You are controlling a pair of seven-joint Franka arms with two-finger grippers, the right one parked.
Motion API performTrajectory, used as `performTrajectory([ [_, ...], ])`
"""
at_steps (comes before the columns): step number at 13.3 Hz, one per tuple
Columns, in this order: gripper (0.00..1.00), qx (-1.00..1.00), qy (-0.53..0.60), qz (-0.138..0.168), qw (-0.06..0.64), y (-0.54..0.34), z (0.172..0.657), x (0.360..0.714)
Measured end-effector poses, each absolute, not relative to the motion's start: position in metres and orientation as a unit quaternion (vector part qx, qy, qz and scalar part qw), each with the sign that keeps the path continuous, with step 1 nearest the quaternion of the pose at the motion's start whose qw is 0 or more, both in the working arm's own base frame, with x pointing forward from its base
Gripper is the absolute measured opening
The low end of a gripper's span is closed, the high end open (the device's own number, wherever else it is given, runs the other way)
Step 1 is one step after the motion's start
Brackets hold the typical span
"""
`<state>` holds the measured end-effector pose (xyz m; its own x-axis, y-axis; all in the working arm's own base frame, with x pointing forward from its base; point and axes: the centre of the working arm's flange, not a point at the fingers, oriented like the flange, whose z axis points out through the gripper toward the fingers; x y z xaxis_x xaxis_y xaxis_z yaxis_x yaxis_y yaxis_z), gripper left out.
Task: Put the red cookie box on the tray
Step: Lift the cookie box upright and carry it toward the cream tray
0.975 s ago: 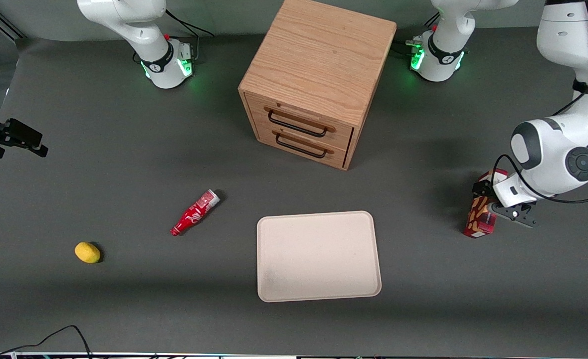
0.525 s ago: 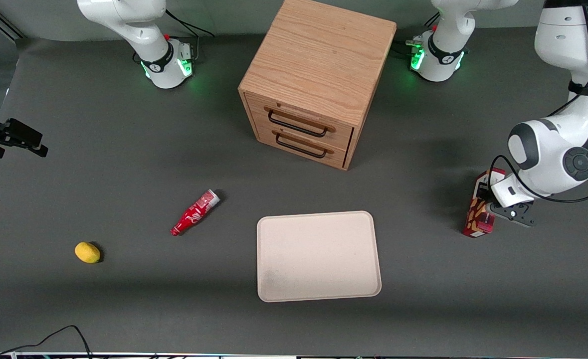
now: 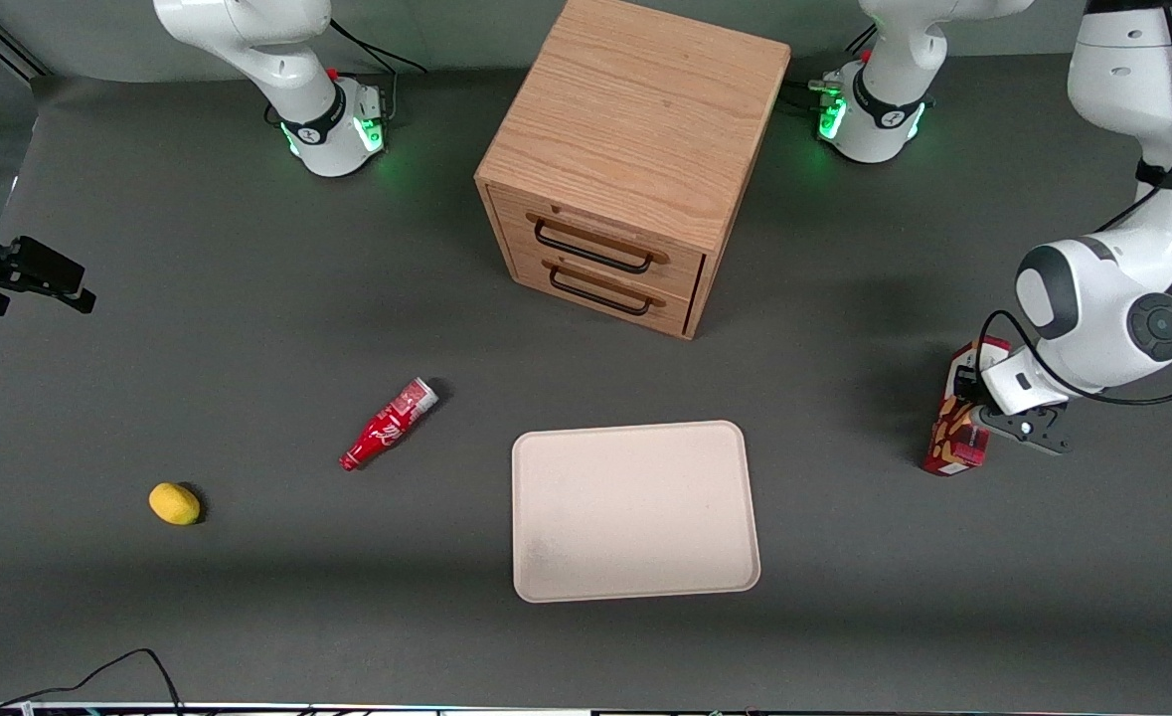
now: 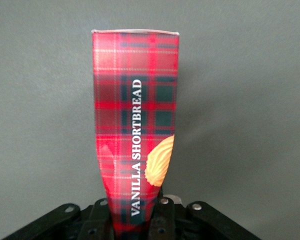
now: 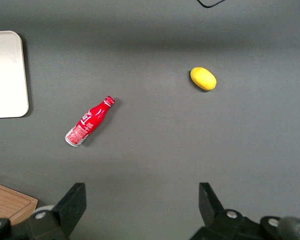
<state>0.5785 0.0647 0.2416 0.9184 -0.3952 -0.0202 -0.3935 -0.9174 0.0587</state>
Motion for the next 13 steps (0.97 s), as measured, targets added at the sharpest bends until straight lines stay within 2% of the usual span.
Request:
performTrajectory([
  [5, 0.26, 0.976, -0.204, -0.041, 0.055, 0.07, 0.351, 0.613],
  [9, 0.26, 0.984, -0.151, -0.065, 0.071, 0.058, 0.459, 0.619],
  [13, 0.26, 0.992, -0.068, -0.072, 0.071, -0.038, 0.526, 0.622],
])
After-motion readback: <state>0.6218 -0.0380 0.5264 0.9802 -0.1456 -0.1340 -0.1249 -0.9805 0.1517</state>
